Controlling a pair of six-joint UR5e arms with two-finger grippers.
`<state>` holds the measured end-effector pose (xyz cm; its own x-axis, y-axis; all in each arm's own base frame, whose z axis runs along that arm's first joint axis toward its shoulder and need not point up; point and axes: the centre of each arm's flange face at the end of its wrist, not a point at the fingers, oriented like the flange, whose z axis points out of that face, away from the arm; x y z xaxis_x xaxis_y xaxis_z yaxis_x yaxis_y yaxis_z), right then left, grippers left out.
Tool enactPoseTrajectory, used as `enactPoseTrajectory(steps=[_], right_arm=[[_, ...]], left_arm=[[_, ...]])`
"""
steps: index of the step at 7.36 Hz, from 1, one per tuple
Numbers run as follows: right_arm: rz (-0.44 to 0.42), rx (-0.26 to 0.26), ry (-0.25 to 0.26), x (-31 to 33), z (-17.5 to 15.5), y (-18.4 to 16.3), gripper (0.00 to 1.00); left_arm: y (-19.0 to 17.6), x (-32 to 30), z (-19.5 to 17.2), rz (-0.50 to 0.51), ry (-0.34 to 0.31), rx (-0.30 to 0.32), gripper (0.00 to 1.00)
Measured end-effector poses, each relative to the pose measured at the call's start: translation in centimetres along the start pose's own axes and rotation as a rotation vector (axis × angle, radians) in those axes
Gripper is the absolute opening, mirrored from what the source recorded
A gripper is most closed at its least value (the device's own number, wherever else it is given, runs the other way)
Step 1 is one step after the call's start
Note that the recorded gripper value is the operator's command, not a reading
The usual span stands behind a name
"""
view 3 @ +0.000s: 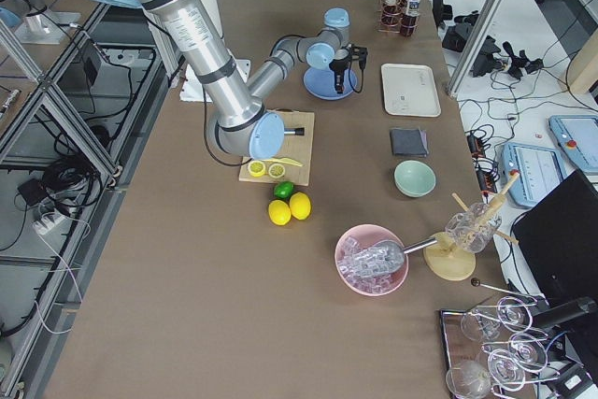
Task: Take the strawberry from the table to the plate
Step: 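Carry the strawberry with the right gripper over the blue plate, then lower the strawberry onto the plate and open the right gripper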
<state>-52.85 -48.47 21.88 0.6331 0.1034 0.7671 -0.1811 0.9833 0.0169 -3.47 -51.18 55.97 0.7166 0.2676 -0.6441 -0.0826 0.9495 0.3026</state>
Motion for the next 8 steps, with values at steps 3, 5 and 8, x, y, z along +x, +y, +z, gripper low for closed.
enactPoseTrajectory(steps=[3,5,8], right_arm=[[0.048,0.027,-0.01,-5.5,1.7,5.9,0.0],[0.048,0.046,0.015,-6.4,3.4,6.0,0.0],[0.044,0.071,0.018,-6.7,5.2,5.5,0.0]], left_arm=[[0.6,-0.3,-0.1,-0.008,-0.001,0.0,0.98],[0.9,-0.4,0.0,-0.01,0.0,-0.001,0.98],[1.4,-0.6,0.0,-0.015,0.009,0.0,0.98]])
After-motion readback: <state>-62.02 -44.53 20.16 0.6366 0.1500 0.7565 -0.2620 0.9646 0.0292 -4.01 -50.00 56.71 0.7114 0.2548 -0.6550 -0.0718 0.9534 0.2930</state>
